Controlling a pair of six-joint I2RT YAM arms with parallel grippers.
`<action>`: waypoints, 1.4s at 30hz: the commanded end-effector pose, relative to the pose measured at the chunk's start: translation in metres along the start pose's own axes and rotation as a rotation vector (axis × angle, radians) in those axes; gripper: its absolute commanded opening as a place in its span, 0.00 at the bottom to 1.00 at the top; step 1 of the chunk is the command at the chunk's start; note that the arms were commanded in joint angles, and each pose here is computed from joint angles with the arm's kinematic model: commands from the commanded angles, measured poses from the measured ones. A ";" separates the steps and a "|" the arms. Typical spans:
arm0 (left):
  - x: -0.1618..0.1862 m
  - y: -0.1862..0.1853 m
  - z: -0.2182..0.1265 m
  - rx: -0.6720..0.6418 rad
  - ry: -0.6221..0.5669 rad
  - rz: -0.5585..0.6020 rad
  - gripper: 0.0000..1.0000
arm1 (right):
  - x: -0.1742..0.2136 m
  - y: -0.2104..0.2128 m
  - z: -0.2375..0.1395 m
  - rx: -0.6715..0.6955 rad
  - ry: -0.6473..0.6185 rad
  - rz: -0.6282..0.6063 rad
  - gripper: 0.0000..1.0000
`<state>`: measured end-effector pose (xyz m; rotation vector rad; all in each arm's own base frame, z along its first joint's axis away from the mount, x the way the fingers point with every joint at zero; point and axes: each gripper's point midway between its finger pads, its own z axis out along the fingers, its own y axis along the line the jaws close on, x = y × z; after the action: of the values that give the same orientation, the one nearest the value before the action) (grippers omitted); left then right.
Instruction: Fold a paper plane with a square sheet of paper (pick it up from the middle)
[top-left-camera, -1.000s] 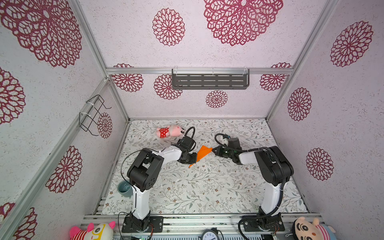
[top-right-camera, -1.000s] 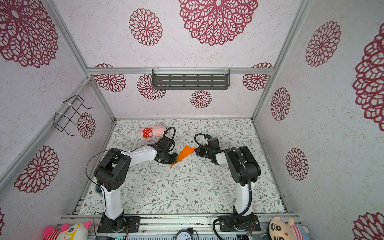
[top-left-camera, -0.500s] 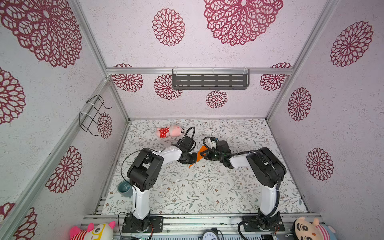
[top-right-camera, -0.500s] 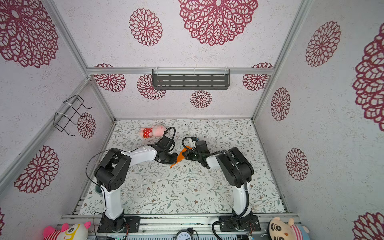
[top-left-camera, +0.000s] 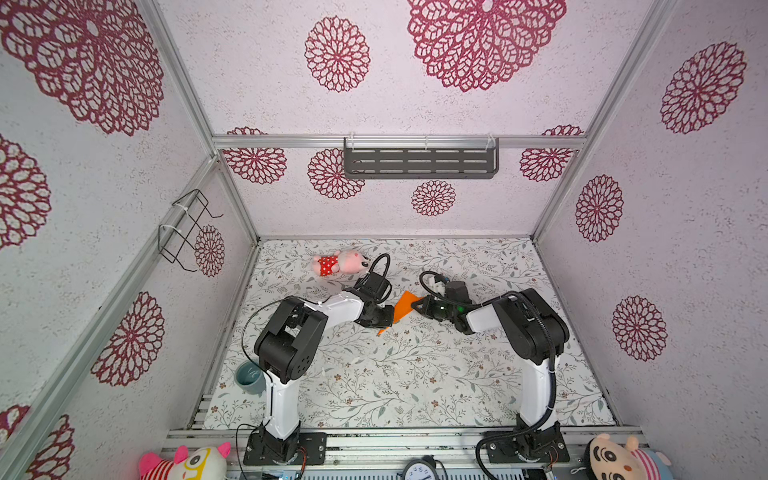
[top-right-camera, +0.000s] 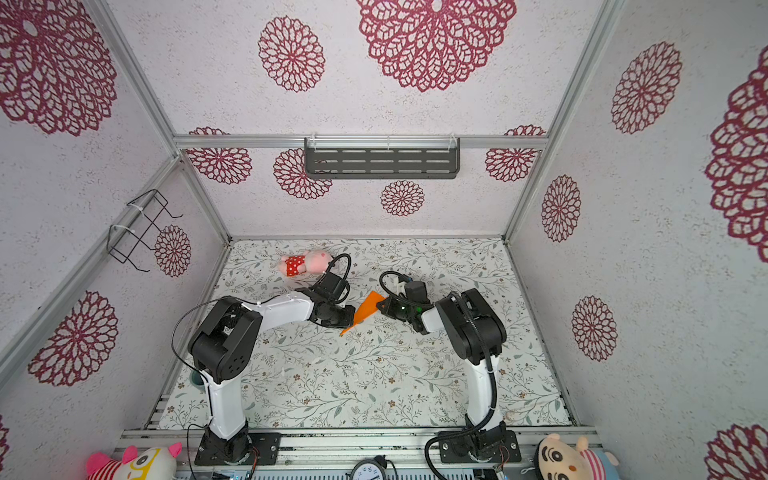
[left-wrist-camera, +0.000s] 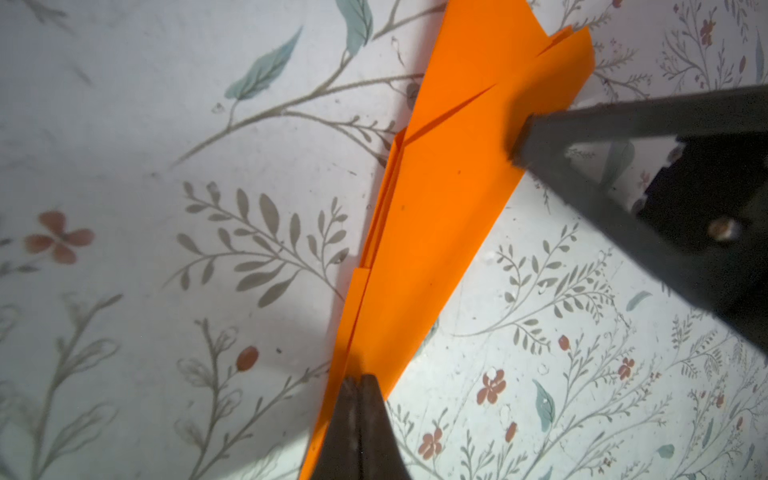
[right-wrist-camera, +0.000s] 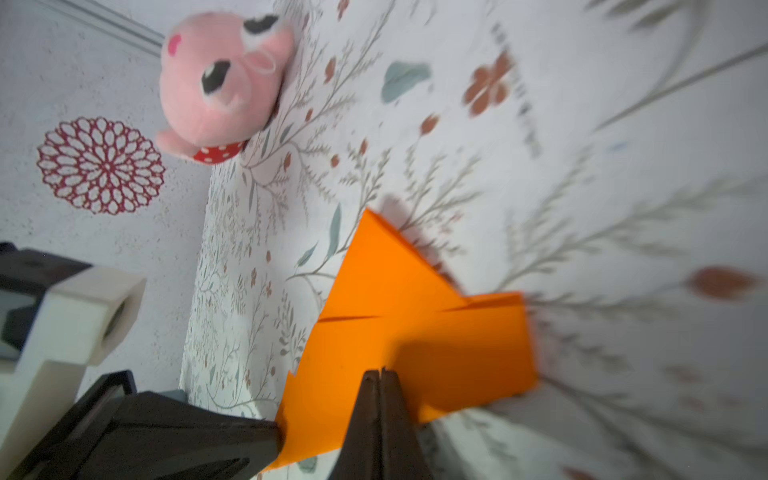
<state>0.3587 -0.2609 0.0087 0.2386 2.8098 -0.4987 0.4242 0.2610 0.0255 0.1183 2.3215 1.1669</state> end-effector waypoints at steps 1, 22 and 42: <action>0.047 0.030 0.013 -0.100 0.159 -0.021 0.00 | 0.003 -0.047 -0.007 0.126 -0.004 0.071 0.00; 0.042 0.027 0.012 -0.097 0.162 -0.008 0.00 | -0.007 0.039 -0.025 -0.012 -0.030 -0.062 0.00; 0.005 -0.013 -0.007 0.054 0.074 0.056 0.00 | 0.044 -0.013 0.016 0.134 0.151 0.080 0.00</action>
<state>0.3539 -0.2650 0.0143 0.3022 2.8441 -0.5179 0.4084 0.2931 0.0259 0.0977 2.4219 1.1880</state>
